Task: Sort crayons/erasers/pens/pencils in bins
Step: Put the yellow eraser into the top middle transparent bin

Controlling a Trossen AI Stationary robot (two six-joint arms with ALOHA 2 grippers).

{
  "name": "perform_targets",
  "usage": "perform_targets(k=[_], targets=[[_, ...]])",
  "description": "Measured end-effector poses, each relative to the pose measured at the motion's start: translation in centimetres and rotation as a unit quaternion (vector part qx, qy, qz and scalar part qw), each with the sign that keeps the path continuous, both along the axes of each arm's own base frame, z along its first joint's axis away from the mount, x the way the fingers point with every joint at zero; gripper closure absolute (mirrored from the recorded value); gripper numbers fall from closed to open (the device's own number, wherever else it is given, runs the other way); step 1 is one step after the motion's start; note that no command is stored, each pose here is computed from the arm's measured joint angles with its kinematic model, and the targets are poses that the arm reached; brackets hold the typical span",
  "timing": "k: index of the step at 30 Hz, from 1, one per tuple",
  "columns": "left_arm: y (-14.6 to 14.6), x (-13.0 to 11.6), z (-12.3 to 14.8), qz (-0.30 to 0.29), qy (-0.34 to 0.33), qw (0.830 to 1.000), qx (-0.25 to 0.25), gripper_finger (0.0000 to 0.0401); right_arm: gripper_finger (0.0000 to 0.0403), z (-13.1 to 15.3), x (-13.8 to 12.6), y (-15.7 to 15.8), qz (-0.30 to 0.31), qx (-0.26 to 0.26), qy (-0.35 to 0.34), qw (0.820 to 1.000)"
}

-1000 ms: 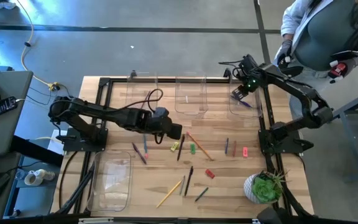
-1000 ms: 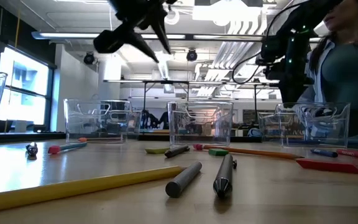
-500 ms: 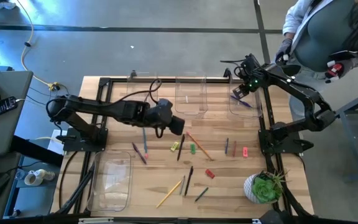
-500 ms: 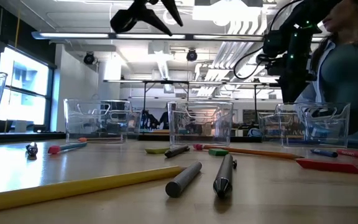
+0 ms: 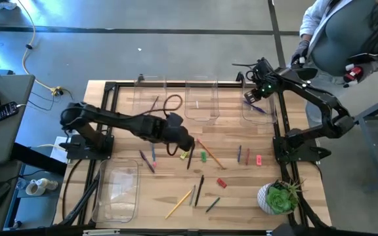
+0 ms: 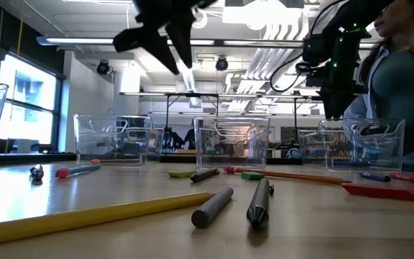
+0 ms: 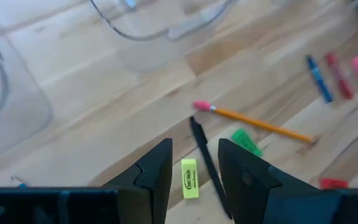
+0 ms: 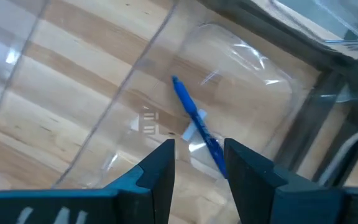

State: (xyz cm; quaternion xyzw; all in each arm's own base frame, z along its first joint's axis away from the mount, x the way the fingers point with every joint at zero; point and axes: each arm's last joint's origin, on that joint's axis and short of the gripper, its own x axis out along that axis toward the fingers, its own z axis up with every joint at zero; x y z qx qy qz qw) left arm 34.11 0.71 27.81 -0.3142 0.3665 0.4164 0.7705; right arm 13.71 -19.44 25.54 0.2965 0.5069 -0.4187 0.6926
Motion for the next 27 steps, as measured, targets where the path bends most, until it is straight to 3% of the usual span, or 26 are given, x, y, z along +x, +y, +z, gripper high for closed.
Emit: perform_targets(k=[10,17,27], targets=[[0.1,2.7,-5.6,0.016,0.056,0.995,-0.082,0.0284,0.0273,0.0,1.2,0.9,0.024,0.0,-0.003,1.0],[0.2,3.8,-8.0,0.016,0.072,0.991,-0.115,0.0282,0.0273,0.0,1.7,1.1,0.043,-0.006,-0.004,0.999],[0.2,4.4,-8.9,0.019,0.063,0.988,-0.141,0.0218,0.0273,0.1,1.7,1.0,0.052,-0.013,-0.006,0.999]])
